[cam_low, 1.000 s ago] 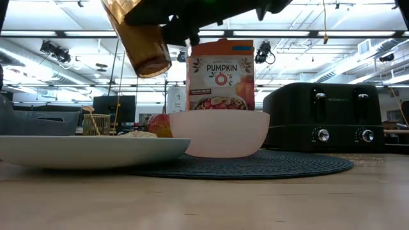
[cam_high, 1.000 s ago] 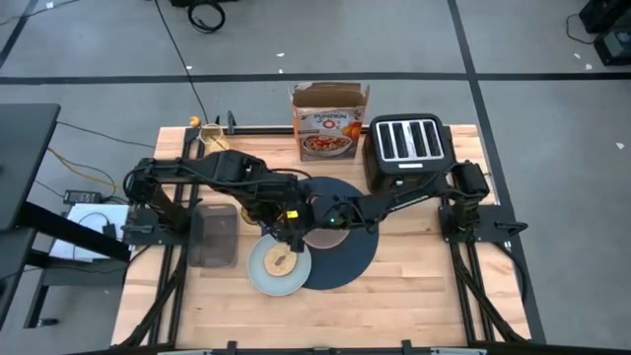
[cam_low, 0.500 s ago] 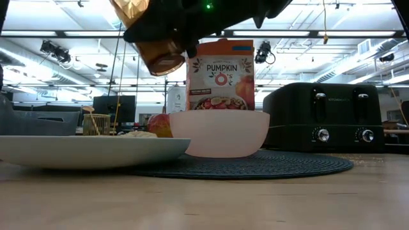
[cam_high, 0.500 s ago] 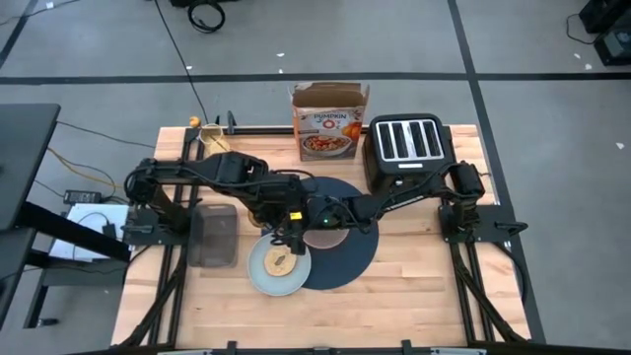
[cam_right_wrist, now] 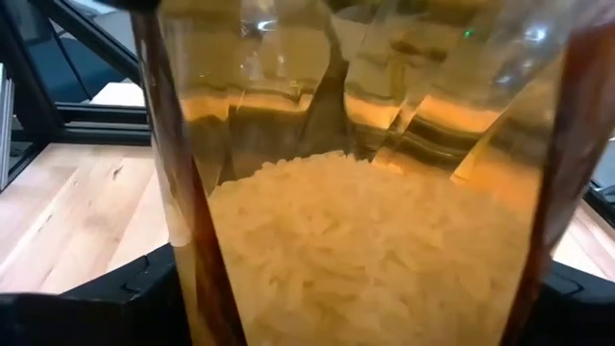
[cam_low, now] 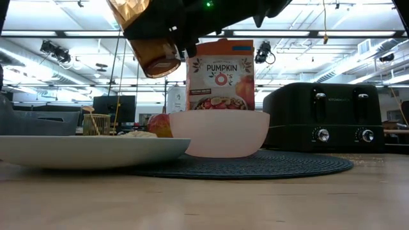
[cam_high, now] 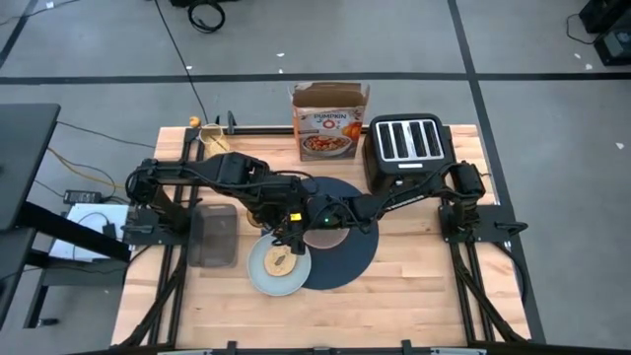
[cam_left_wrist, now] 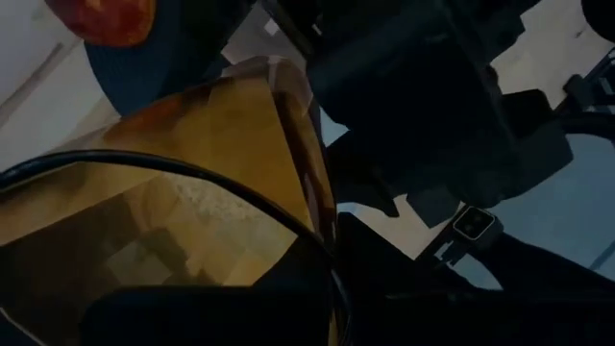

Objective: Arrange a breakfast setting
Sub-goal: Put the brown cup with rice on the dark blue tablemat to the to right of the orange bowl

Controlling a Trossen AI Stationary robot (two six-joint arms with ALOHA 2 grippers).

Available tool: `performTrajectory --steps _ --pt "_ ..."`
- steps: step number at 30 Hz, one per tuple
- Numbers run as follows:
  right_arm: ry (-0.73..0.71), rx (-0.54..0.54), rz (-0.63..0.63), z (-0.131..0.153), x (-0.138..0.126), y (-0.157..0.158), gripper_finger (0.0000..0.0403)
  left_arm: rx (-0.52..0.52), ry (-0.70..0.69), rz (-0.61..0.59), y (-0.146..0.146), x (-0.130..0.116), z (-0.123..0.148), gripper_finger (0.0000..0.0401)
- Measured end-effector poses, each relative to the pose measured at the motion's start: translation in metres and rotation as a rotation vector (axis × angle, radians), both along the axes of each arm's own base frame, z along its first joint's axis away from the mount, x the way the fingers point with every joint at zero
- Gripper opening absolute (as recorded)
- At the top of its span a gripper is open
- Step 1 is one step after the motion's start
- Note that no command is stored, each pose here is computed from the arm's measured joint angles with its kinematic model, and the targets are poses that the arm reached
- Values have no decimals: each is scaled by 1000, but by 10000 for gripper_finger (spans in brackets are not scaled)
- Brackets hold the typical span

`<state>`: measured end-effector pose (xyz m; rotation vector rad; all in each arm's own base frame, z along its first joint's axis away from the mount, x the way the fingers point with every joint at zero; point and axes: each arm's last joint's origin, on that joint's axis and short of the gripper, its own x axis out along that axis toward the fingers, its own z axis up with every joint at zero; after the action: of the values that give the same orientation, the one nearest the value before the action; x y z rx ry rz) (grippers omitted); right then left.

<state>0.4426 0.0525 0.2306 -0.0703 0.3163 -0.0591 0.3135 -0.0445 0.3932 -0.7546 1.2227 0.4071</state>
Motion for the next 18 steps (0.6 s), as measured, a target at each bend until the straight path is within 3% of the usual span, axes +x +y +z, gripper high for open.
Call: performTrajectory --steps 9,18 --pt "-7 4 0 1 0 0 344 28 -24 -42 0 2 1 38" --pt "-10 11 -26 9 -4 -1 344 49 -53 -66 -1 -20 17 157"
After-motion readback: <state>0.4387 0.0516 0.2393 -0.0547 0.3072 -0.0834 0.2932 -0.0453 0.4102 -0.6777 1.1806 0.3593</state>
